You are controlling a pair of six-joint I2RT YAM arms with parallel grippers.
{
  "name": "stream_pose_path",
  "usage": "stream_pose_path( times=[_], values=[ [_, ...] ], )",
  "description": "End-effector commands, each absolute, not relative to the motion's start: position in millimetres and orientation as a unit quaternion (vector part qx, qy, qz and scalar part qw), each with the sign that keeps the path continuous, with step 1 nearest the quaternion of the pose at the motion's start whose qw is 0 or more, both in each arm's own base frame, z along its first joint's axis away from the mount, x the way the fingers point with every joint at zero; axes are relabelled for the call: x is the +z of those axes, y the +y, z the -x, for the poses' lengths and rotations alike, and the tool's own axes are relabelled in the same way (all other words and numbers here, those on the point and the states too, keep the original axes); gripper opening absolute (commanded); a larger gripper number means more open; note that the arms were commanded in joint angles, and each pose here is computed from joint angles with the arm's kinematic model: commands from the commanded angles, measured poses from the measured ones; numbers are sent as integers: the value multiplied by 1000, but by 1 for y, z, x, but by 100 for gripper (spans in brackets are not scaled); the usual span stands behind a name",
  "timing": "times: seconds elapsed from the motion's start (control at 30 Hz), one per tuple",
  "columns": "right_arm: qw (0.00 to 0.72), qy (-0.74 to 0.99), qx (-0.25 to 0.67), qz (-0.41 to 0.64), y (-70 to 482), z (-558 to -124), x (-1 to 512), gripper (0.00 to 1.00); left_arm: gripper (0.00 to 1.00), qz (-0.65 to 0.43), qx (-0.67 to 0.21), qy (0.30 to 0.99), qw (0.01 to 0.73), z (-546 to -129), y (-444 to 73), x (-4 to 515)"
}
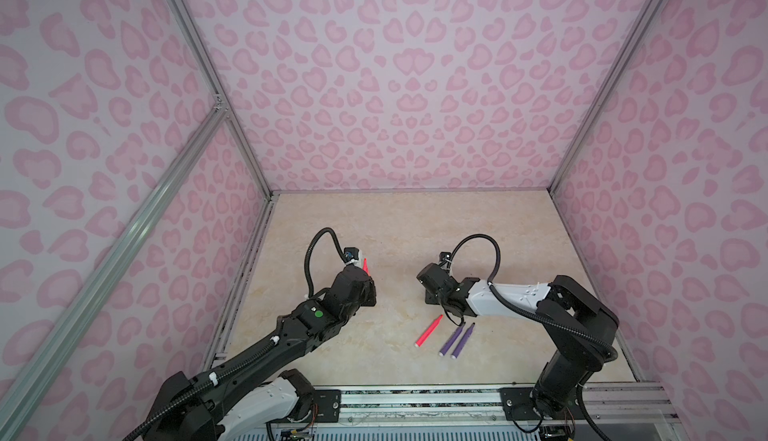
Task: Insert the pens into the pen caps
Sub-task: 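Lower the right gripper and close it on a clear cap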
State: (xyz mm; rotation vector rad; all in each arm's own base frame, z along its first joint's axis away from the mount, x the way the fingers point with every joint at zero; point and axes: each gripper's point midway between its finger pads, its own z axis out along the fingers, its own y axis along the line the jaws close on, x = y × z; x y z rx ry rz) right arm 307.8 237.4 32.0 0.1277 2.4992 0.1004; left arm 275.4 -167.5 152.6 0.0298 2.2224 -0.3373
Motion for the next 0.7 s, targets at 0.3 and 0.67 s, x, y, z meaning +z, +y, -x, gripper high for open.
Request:
stream_pose_path(
  times=[0.3,0.67],
  values=[
    [315,947,24,-53,230,-304,26,35,3,-9,-143,889,435,-276,-169,158],
    [308,949,34,-52,236,-304,21,33,3,-9,-145,889,435,-276,-169,159]
  ],
)
